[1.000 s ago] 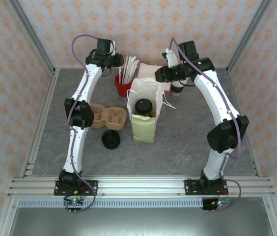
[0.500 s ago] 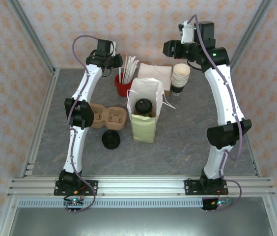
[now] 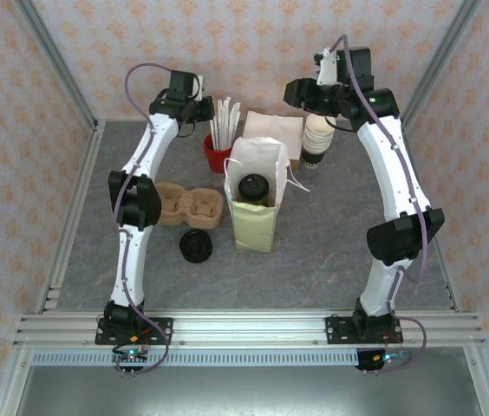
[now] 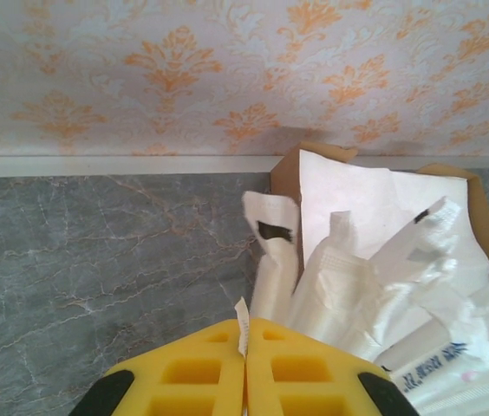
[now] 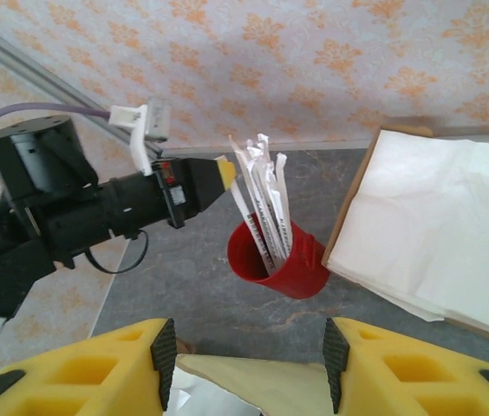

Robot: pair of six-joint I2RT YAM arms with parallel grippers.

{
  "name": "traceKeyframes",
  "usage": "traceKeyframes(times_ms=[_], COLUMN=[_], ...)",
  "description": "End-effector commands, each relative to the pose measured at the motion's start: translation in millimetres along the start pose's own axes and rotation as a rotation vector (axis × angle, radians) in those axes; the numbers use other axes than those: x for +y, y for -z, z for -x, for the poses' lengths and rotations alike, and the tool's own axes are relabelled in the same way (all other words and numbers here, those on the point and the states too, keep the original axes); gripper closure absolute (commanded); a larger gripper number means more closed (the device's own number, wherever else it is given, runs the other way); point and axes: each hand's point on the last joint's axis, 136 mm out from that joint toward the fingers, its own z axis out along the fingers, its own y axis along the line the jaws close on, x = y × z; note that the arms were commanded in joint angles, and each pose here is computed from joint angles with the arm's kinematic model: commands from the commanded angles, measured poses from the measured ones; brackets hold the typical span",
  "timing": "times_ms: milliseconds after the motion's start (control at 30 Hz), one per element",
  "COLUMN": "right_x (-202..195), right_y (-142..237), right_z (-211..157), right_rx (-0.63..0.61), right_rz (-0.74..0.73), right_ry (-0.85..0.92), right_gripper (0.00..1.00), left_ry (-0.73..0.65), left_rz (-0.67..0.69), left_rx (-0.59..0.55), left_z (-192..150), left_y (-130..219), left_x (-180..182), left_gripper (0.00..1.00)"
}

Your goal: Pack the takeout coffee

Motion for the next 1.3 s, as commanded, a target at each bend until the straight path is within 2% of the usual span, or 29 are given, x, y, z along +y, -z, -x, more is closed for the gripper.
traceKeyframes(times_ms=[0, 100, 367, 667, 733, 867, 1033, 1267], right_x=[-1, -10, -43, -56, -56, -59, -56, -54], right_y=[16, 17, 0, -17, -20, -30, -43, -66], right_z=[3, 7, 8, 5, 3, 0, -1, 1], right_rx=[-0.029, -0.053, -0.053, -0.028, -0.023, -0.014, -0.005, 0.003], right_rz=[-0.048, -0.1, -0.235, -0.256, -0.251, -0.255, -0.261, -0.271], right_ry=[-0.004, 0.005, 0.025, 0.038, 0.039, 0.046, 0.078, 0.112], right_gripper=[0.5, 0.5, 0.51, 0.52, 0.52, 0.53, 0.53, 0.53], left_ry=[-0.039, -0.05, -0.108, -0.175, -0.201, -0.281, -0.387, -0.392], left_rz=[-0.037, -0.031, -0.004, -0.041, -0.069, -0.123, -0.193, -0.358], left_rx=[-0.101, -0.124, -0.227, -0.343, -0.385, -0.444, -0.487, -0.458], left_z=[35, 44, 69, 83, 85, 78, 54, 13], left_y=[43, 62, 143, 238, 270, 321, 371, 397], left_x=[-26, -33, -65, -114, -132, -167, -216, -254], left_gripper=[0.92, 0.92, 0.92, 0.92, 0.92, 0.92, 0.91, 0.91])
